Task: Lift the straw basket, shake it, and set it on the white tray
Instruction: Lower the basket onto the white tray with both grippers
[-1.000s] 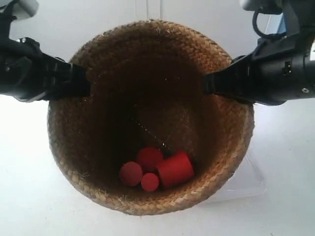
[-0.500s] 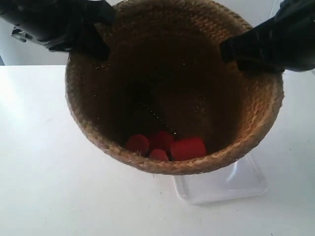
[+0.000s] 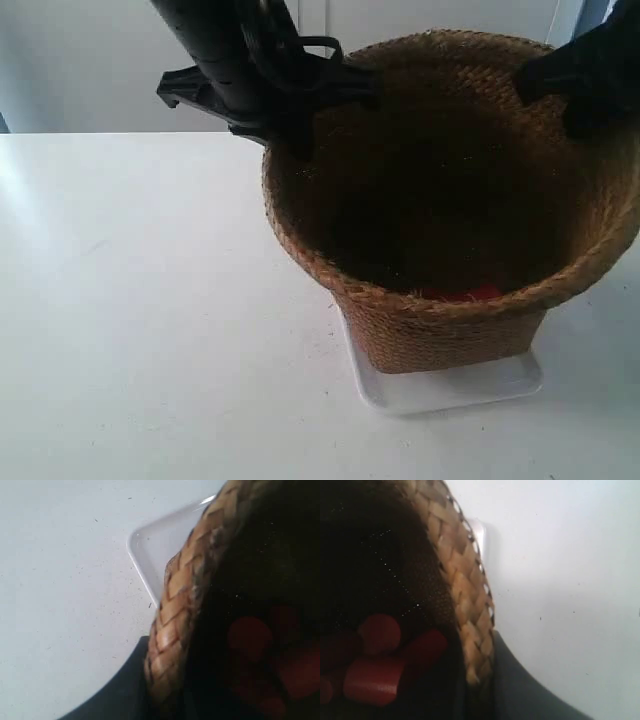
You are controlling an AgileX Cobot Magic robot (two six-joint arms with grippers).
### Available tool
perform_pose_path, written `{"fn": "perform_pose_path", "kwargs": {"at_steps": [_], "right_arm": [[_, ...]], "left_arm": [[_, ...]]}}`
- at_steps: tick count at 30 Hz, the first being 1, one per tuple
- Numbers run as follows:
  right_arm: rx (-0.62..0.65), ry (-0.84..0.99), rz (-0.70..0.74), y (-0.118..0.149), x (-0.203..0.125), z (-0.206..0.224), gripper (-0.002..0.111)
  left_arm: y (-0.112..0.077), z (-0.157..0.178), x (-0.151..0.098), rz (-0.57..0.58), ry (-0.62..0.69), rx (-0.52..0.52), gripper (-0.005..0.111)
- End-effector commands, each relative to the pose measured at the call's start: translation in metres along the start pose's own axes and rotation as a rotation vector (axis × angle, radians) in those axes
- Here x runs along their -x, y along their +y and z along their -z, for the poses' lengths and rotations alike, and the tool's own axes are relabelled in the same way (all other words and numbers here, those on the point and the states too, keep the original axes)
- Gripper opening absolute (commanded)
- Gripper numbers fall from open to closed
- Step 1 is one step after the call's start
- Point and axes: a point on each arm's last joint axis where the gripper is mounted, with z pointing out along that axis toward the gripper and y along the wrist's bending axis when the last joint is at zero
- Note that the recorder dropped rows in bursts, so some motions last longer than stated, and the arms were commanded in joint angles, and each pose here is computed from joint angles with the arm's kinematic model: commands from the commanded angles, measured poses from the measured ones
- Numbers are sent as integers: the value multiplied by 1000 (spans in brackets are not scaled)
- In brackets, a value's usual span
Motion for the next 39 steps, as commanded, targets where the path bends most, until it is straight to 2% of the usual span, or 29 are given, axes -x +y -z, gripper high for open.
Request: {"fn": "perform_pose_path", "kwargs": {"at_steps": [1, 5, 10, 15, 20, 28, 39], "right_arm": [[12, 13, 16, -17, 8, -5, 0], [92, 47, 29, -15, 13, -22, 0], [99, 110, 37, -16, 21, -42, 0], [65, 60, 67, -20, 37, -25, 0], [82, 68, 61, -19, 36, -25, 0], [82, 77, 61, -19, 35, -27, 0], [117, 137, 47, -14, 20, -48, 0]], "left_arm": [[0, 0, 3, 11, 56, 47, 0], [-1, 1, 5, 13, 51, 40, 0], [-2, -3, 6, 25, 53, 36, 0], [-12, -11, 8, 51, 34, -40, 0], [-10, -16, 8, 1, 31, 26, 0], [-10, -30, 7, -32, 62, 41, 0], [-8, -30, 7, -48, 55, 68, 0]]}}
